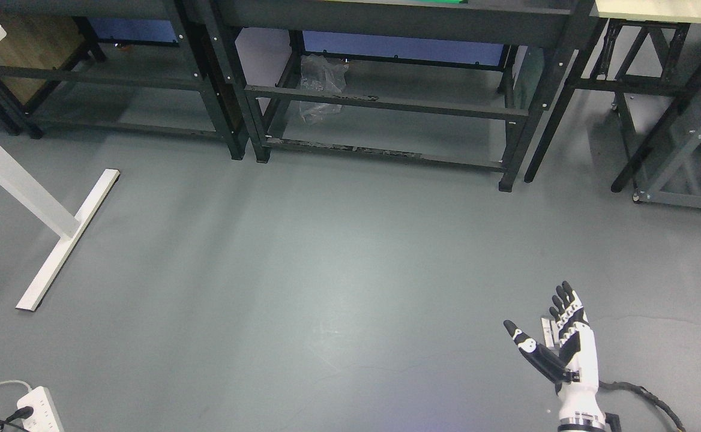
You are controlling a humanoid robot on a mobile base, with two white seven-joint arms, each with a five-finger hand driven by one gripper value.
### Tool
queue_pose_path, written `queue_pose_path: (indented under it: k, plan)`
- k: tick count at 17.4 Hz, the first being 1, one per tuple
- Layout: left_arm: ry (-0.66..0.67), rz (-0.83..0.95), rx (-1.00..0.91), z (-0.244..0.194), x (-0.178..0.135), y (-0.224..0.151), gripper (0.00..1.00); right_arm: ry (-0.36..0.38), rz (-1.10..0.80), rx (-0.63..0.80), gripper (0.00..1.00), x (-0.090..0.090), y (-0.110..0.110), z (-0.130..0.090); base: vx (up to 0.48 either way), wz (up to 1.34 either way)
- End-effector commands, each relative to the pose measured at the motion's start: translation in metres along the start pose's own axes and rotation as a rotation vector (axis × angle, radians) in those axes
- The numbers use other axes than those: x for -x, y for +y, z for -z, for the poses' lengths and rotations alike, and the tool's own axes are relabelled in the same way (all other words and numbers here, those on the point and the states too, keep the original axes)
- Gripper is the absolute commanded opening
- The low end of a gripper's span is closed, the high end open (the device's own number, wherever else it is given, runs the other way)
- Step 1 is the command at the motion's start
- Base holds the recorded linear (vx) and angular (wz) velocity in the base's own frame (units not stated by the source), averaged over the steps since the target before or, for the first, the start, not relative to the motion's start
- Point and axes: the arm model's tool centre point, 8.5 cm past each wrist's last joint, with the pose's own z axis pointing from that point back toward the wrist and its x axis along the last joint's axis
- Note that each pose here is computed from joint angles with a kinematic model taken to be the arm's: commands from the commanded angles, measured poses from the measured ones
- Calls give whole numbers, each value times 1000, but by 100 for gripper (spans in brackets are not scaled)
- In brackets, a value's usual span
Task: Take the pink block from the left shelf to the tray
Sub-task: 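Drive toward the black shelf with the right hand raised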
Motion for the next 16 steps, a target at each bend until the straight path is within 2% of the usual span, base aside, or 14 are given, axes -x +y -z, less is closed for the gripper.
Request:
queue_pose_path:
  k: [1,6,11,16]
  plan:
    - [-42,7,-16,1,-21,11,100,-17,-25,6,100,-5,-10,1,0,0]
    - [-42,7,-16,1,-21,11,100,-23,58,26,100,-8,-13,4,0,0]
    - [-43,7,-16,1,-22,11,100,-117,62,56,100,-40,-22,24,5,0]
    - [-42,7,-16,1,-21,11,100,-143,69,50,100,-48,-19,32,0,0]
